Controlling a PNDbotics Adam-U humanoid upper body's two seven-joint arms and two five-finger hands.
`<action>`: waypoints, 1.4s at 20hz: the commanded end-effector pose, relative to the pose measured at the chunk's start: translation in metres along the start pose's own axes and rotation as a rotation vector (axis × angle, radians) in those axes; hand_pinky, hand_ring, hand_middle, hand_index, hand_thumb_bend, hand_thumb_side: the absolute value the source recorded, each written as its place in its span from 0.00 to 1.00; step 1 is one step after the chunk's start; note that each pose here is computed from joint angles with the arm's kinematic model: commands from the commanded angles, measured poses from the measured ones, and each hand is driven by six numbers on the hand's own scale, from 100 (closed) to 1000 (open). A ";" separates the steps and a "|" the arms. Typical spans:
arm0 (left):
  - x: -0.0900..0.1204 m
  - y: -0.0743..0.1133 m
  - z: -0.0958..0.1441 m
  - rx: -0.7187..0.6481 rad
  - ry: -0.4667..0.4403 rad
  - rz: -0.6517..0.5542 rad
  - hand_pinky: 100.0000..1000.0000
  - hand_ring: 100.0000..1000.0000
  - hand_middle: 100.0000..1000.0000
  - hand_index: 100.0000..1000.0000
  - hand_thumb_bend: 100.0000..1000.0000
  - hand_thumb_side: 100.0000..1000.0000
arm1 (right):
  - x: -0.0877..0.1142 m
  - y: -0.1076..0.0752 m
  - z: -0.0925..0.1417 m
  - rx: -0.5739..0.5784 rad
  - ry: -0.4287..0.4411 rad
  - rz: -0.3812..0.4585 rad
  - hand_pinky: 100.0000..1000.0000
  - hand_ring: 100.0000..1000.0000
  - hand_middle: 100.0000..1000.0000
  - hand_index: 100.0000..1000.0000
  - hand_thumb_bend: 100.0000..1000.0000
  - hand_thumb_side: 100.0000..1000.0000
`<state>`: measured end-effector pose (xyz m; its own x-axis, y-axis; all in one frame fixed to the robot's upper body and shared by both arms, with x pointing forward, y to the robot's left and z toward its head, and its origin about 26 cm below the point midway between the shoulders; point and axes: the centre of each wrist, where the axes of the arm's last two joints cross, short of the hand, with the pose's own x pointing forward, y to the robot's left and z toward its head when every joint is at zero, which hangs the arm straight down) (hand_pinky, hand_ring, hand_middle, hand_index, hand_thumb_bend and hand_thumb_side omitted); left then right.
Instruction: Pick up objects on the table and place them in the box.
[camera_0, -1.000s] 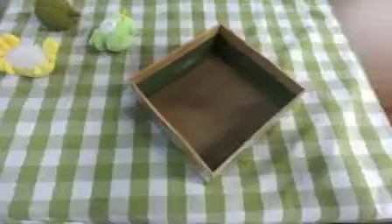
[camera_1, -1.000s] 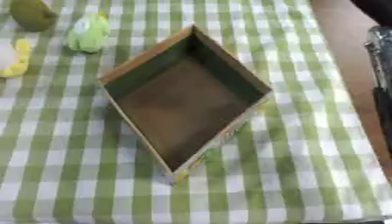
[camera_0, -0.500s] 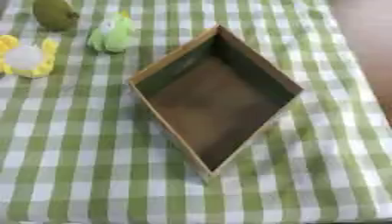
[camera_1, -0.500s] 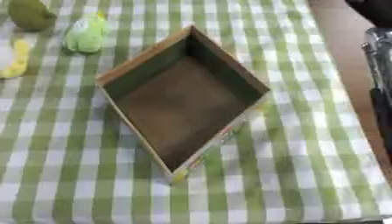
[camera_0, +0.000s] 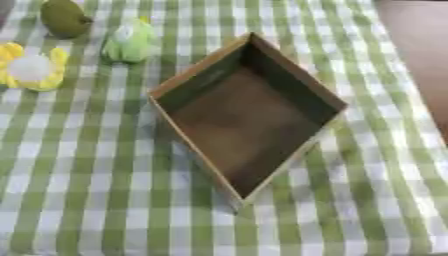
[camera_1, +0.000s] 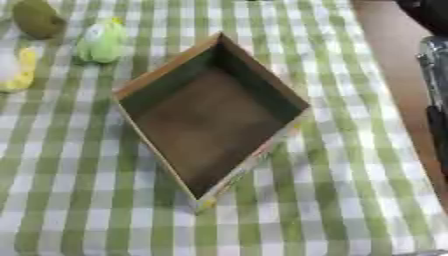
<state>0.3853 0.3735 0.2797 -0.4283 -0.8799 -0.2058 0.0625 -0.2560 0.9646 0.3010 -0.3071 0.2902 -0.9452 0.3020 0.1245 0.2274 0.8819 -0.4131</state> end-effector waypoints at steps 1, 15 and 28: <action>-0.005 0.008 0.002 -0.018 0.016 -0.023 0.88 0.92 0.95 0.98 0.64 0.26 | 0.005 -0.003 -0.007 -0.003 -0.026 0.002 0.82 0.82 0.66 0.92 0.00 0.41; -0.016 -0.016 -0.031 -0.047 0.074 0.040 0.86 0.93 0.97 0.98 0.52 0.01 | 0.005 -0.001 -0.006 -0.009 -0.024 -0.013 0.82 0.84 0.66 0.92 0.00 0.41; -0.020 -0.031 -0.056 -0.112 0.093 0.083 0.86 0.92 0.98 0.98 0.39 0.00 | 0.004 0.001 -0.006 -0.015 -0.022 -0.023 0.82 0.85 0.66 0.92 0.00 0.41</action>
<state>0.4426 0.3705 0.2303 -0.3498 -0.9283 -0.1257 0.2232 -0.2129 0.9512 0.3022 -0.3039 0.2877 -0.9491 0.2807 0.1425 0.2059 0.8960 -0.3934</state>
